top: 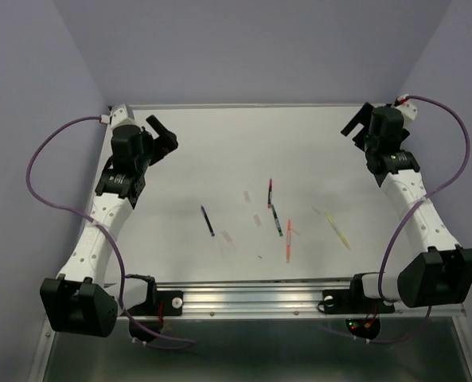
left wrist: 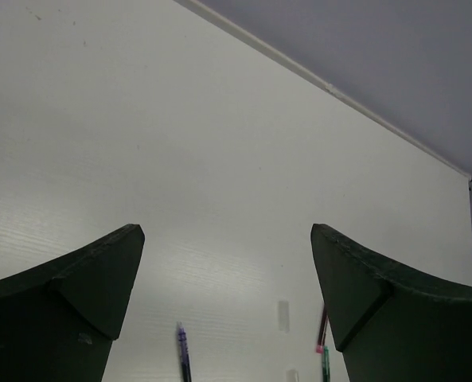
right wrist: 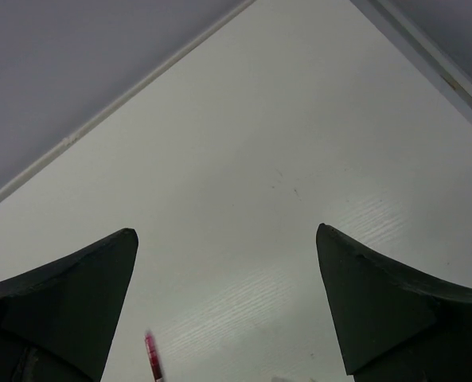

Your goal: Insert the pens into the pen caps

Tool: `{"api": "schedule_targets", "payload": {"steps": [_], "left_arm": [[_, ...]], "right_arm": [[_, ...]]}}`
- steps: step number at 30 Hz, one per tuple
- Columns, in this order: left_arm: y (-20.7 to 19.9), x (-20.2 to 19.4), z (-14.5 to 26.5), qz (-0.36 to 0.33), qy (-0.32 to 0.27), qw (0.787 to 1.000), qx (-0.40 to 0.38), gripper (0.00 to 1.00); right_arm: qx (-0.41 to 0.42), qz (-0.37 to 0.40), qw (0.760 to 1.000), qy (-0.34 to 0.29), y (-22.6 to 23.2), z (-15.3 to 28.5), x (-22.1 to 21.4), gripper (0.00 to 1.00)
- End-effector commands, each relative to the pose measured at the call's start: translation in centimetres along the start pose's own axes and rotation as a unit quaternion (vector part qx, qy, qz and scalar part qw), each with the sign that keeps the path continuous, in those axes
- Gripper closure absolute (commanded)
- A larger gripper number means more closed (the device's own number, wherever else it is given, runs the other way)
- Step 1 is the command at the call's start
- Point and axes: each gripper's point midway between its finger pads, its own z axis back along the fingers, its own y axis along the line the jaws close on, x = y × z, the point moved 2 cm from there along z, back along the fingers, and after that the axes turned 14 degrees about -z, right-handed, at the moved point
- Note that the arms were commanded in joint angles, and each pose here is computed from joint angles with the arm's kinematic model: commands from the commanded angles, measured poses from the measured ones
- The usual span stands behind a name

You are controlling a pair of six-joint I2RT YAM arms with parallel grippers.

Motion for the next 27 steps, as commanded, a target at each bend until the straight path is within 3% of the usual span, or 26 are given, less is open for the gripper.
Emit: {"api": "schedule_targets", "payload": {"steps": [1,6,11,15,23,27], "left_arm": [[-1.2,0.5,0.9,-0.001,-0.010,1.000,-0.020,0.01],[-2.7,-4.7,1.2,0.007,0.057,0.998,-0.033,0.01],[-4.4,-13.4,3.0,0.029,0.153,0.987,-0.047,0.01],[-4.2,-18.2,3.8,0.036,0.205,0.978,-0.030,0.01],[-2.7,-23.1,3.7,-0.012,0.278,0.960,0.029,0.02],[-2.2,-24.8,2.6,-0.040,0.306,0.950,0.053,0.15]], "right_arm": [[0.054,-0.002,0.998,-0.036,2.8,1.5,3.5,0.00],[0.092,-0.009,0.995,-0.047,3.4,1.7,3.3,0.00],[0.079,-0.049,0.995,-0.047,3.3,1.0,3.0,0.00],[0.114,-0.029,0.993,-0.002,4.4,1.0,1.4,0.00],[0.123,-0.016,0.992,0.036,4.4,0.9,-0.2,0.00],[0.121,-0.007,0.992,0.045,4.1,0.9,-0.7,0.00]]}}
